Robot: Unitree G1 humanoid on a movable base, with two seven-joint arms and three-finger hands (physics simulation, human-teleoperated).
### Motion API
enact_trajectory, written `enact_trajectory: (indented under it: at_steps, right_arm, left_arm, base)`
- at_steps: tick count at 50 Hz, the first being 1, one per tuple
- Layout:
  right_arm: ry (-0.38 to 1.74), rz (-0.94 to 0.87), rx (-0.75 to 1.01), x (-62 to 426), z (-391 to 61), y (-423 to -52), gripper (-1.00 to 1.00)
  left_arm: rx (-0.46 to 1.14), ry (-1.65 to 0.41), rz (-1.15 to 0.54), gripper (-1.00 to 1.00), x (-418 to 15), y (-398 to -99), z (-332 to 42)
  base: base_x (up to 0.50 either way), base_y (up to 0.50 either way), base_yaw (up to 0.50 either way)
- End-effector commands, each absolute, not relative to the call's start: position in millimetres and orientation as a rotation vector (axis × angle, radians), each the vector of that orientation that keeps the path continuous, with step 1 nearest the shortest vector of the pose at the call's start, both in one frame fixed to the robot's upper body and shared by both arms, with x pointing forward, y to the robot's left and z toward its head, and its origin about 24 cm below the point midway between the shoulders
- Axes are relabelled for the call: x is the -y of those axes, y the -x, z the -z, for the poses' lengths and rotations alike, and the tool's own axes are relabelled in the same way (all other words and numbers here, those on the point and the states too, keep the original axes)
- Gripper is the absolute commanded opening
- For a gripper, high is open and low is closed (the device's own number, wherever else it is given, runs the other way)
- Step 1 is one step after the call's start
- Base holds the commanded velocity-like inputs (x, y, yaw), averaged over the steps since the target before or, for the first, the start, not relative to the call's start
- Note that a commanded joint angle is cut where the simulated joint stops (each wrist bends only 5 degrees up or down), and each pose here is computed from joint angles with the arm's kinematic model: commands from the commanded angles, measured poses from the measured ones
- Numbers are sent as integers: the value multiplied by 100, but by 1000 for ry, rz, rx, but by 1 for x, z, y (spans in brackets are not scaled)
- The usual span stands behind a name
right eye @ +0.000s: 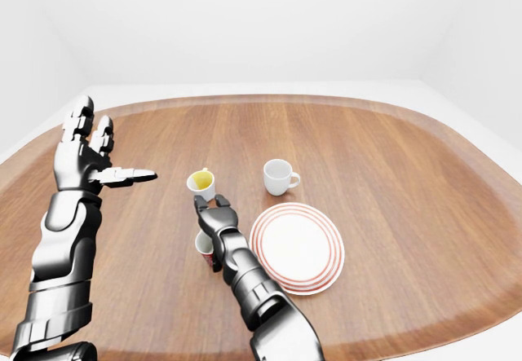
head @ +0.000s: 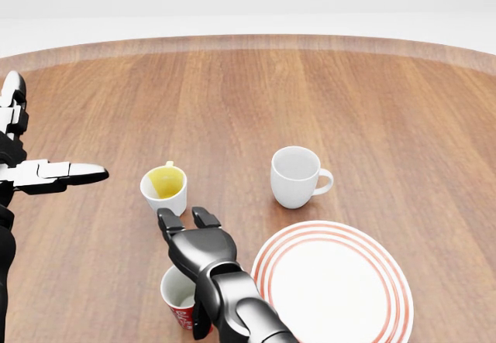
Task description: Pick up the red mug and put it on the plate
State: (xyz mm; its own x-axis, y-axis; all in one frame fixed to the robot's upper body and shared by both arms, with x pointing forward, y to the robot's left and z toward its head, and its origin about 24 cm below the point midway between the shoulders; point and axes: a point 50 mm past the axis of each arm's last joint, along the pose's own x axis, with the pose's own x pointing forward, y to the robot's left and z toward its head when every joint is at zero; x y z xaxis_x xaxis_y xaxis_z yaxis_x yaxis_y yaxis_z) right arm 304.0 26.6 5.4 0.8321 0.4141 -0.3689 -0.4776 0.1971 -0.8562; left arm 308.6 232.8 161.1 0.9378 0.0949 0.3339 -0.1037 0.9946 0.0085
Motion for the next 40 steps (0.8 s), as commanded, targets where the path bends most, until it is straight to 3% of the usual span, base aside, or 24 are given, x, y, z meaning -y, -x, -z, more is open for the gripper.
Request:
enact_trajectory:
  at_steps: [1,22,23,24,25,27,28,29,35,40]
  right_arm:
    - [1215,-626,-88,-27,0,-304,100]
    - [1229,-642,-104,-29,8,-299,100]
    - [1230,-643,-105,-29,8,-298,83]
    - [1230,-643,-105,-29,8,-298,83]
    - [1231,-644,-104,-29,8,-298,51]
    - [1234,-645,-103,-30,8,-298,22]
    - [1234,-645,-103,-30,8,-298,22]
    - [1233,-644,-102,-30,8,-298,-12]
    - [1236,-645,-101,-30,9,-298,-18]
    - [1239,-646,-97,-30,8,-298,-55]
  left_arm:
    - [340,-25,-99,100,-232,-309,-161]
    - [330,-22,-102,100,-234,-309,-159]
    - [333,-22,-102,100,-234,-309,-160]
    - [333,-22,-102,100,-234,-309,-160]
    - [334,-21,-102,100,-234,-309,-160]
    - [334,-21,-102,100,-234,-309,-160]
    - [333,-21,-103,100,-234,-309,-160]
    - [331,-21,-103,100,-235,-309,-159]
    - [327,-20,-104,100,-235,-309,-158]
    - [327,-19,-103,100,-235,-310,-158]
  base:
    - [0,0,0]
    - [0,0,0]
    - [0,0,0]
    - [0,0,0]
    - [0,0,0]
    - [0,0,0]
    - [0,0,0]
    - [0,0,0]
    - [0,0,0]
    - [0,0,0]
